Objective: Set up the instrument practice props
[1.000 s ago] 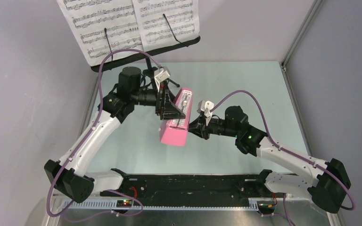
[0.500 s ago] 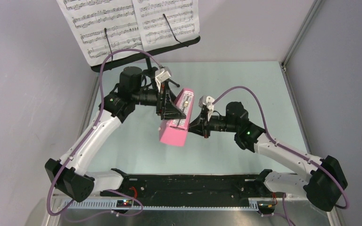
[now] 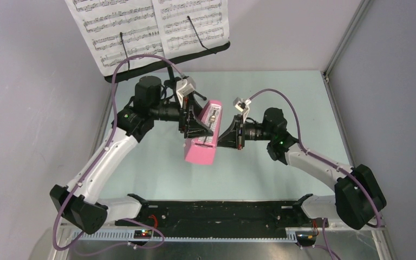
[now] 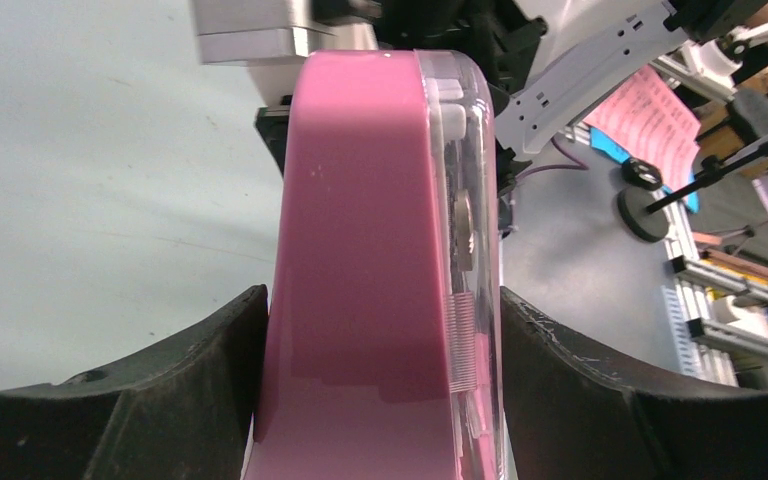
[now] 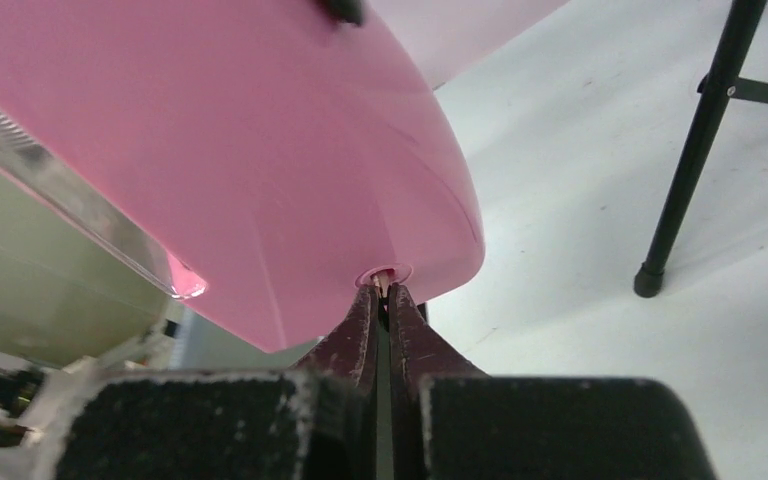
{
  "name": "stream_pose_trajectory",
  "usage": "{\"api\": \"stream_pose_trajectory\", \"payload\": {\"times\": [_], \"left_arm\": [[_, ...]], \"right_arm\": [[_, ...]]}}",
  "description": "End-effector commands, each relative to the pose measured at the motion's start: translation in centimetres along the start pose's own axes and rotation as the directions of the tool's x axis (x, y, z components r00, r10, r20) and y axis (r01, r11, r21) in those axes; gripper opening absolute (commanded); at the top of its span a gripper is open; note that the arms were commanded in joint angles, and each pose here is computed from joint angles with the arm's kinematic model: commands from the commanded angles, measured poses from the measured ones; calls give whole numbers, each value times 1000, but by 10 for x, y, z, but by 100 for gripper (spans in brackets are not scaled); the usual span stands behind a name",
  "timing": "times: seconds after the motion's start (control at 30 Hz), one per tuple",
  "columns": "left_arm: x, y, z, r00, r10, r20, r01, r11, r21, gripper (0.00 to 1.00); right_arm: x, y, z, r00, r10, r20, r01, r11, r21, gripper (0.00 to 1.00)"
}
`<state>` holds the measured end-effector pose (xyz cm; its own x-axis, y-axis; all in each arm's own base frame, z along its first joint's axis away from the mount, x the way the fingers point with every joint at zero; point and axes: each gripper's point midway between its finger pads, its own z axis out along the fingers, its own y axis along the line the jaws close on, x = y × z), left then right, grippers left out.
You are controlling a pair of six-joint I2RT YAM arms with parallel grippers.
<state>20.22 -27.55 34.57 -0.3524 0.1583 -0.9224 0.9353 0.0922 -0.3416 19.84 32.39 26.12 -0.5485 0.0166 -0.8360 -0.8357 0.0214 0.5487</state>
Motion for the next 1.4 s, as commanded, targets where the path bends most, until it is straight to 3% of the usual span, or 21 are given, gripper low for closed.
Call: {"api": "stream_pose_trajectory", "payload": {"times": [0.0,0.23,0.4,0.63,0.83,0.93,1.0,1.17,1.27,1.33,1.37], "left_arm": [[-27,-14,-8,961,268,62,-269,963,3,0],[-31,-4,-3,927,372,55,-372,928,-5,0],[-39,1,-3,891,450,57,-450,893,-25,0],[-41,9,-8,831,555,33,-551,830,-88,0],[-34,29,-9,778,628,-33,-625,766,-152,0],[-28,44,-6,752,654,-74,-657,736,-164,0],[-21,53,-2,744,661,-97,-668,728,-156,0],[-5,75,12,717,679,-160,-697,704,-139,0],[0,83,15,693,697,-185,-720,681,-132,0],[4,86,15,685,701,-198,-727,674,-131,0],[5,87,15,684,701,-199,-728,673,-129,0]], "right_arm": [[-57,36,-12,991,51,123,-35,991,-126,0],[-78,38,-20,940,308,150,-278,941,-191,0],[-92,38,-24,890,415,188,-375,902,-213,0],[-111,33,-24,735,651,192,-577,748,-327,0],[-117,15,-20,504,854,130,-757,509,-410,0],[-107,-7,-16,219,971,94,-869,238,-435,0],[-106,-11,-13,92,994,64,-889,111,-444,0],[-111,-4,-3,-92,995,27,-898,-71,-434,0],[-97,-6,6,-233,972,16,-911,-213,-354,0],[-89,-8,8,-295,955,40,-909,-267,-320,0],[-88,-9,8,-298,953,59,-911,-265,-316,0]]}}
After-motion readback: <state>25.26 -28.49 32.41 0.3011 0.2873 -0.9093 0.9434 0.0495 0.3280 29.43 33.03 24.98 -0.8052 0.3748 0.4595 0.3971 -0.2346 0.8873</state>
